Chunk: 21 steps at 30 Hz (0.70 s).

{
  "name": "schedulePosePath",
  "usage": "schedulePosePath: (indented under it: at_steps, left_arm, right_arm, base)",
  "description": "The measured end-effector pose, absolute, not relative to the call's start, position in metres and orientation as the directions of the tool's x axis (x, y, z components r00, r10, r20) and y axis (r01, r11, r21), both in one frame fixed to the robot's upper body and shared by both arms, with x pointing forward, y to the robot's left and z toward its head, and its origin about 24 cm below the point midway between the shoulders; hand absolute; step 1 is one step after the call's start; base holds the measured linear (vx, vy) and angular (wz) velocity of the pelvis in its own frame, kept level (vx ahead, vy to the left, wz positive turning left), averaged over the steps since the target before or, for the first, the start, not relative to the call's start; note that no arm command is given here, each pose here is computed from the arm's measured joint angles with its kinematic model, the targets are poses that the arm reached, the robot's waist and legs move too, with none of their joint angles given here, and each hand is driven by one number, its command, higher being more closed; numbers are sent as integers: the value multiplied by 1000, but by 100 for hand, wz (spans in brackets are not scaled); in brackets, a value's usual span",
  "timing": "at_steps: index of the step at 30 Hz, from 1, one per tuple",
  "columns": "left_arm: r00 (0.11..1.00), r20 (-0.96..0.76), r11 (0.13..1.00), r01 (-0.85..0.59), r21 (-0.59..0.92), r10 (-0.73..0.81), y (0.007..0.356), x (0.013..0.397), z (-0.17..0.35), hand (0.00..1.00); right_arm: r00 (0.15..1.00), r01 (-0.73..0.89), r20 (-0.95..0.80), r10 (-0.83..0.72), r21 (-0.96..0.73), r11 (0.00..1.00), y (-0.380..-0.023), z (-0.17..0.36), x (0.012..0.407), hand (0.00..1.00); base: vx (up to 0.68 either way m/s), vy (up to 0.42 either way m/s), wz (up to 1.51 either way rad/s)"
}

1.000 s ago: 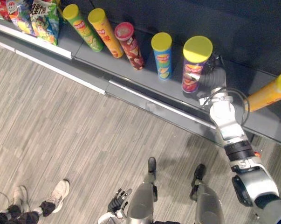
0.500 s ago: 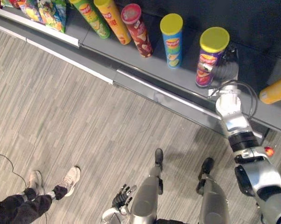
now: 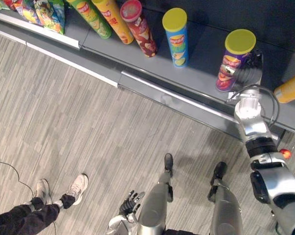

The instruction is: Put the gum and the chips on the shelf.

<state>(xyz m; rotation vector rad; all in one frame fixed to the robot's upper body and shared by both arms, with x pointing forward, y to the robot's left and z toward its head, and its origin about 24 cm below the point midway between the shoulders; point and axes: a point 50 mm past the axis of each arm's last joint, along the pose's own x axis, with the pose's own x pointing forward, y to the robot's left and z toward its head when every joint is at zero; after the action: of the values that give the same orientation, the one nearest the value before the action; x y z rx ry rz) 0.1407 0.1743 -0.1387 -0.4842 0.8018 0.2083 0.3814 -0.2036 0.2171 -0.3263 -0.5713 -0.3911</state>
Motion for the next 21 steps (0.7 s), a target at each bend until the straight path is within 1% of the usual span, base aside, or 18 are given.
schedulePosePath:
  at_steps: [4,21]
  left_arm:
    - [686,-728,873,-351,-338,-6,173,143,-138,0]
    - [695,-719,883,-320,-344,-28,169,148,-136,0]
  right_arm:
    - [753,455,602,-266,-184,871,-207,222,381,100]
    - [719,505,625,-305,-166,847,-218,231,383,100]
  base:
    - [7,3,-3]
    - [10,3,1]
